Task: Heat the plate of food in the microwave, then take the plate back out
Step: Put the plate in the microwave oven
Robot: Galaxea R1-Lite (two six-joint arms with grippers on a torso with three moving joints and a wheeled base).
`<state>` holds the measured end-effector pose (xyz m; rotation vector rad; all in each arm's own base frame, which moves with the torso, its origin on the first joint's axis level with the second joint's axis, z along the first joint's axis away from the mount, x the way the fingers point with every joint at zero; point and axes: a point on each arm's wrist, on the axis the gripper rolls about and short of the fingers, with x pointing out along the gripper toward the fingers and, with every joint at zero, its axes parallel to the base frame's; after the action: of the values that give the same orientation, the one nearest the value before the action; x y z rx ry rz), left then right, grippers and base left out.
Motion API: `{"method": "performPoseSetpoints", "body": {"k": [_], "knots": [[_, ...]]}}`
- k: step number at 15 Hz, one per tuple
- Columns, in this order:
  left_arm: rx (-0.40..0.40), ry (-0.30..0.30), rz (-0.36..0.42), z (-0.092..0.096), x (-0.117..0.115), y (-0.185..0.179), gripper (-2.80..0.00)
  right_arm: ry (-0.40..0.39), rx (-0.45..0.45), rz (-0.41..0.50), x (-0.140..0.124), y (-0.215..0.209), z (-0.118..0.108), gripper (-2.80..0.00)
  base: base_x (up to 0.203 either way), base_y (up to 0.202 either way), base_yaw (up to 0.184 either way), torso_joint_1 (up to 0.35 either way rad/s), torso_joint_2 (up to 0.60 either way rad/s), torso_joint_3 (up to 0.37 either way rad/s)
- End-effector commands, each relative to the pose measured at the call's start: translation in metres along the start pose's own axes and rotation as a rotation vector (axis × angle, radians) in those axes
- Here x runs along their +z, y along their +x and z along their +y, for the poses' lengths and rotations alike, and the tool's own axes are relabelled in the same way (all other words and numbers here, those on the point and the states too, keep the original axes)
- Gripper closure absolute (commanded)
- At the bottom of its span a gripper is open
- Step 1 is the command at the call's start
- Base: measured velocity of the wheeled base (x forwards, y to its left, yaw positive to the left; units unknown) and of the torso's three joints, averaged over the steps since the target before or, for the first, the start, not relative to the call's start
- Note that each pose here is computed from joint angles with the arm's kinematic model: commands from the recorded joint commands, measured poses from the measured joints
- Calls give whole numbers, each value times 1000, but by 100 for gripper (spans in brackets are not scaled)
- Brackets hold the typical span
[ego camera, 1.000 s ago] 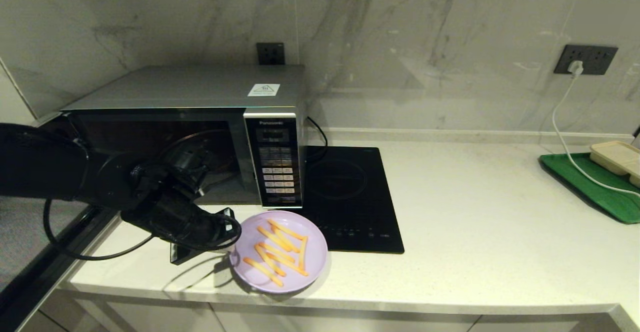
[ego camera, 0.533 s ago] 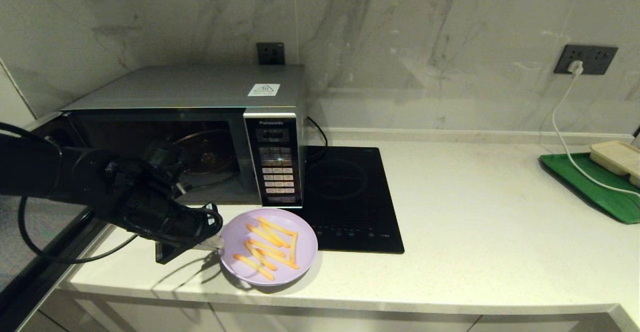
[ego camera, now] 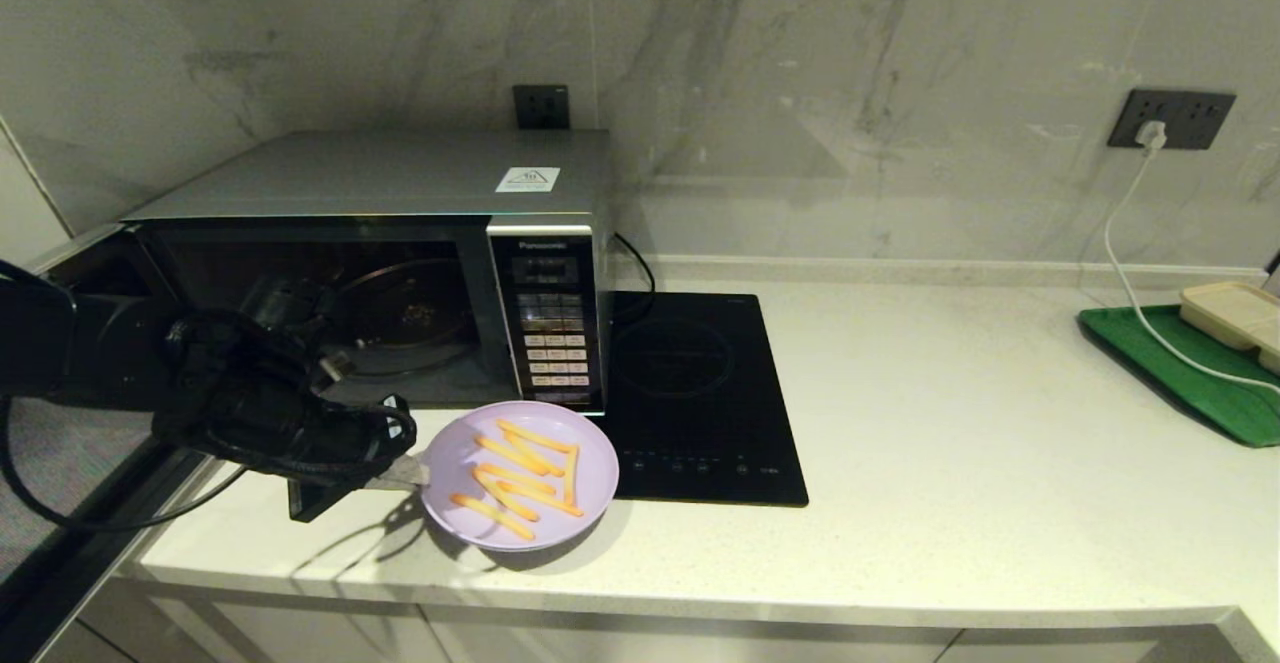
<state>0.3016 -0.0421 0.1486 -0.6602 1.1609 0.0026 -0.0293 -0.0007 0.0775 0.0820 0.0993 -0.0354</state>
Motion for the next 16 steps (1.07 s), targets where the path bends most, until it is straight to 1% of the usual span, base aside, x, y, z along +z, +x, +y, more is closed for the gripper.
{"method": "performPoseSetpoints", "body": {"k": [1,2,6,8,10,11,13,14,16], "knots": [[-1,-12,5,6,-1,-3,0,1,1,2,0,0,0,0,0,0,0,0,0,0],[4,-3,7,9,-2,-4,0,1,1,2,0,0,0,0,0,0,0,0,0,0],[17,-36,-15,23,6,-8,0,1,0,2,0,0,0,0,0,0,0,0,0,0],[22,-31,-29,30,10,-12,0,1,1,2,0,0,0,0,0,0,0,0,0,0],[23,-41,-38,33,12,-14,0,1,0,2,0,0,0,0,0,0,0,0,0,0],[19,-46,-37,35,13,-15,0,1,1,2,0,0,0,0,0,0,0,0,0,0],[-24,-71,-33,41,17,-21,0,1,0,2,0,0,0,0,0,0,0,0,0,0],[-32,-85,-38,45,19,-24,0,1,0,2,0,0,0,0,0,0,0,0,0,0],[-31,-90,-53,52,22,-28,0,1,1,2,0,0,0,0,0,0,0,0,0,0]]}}
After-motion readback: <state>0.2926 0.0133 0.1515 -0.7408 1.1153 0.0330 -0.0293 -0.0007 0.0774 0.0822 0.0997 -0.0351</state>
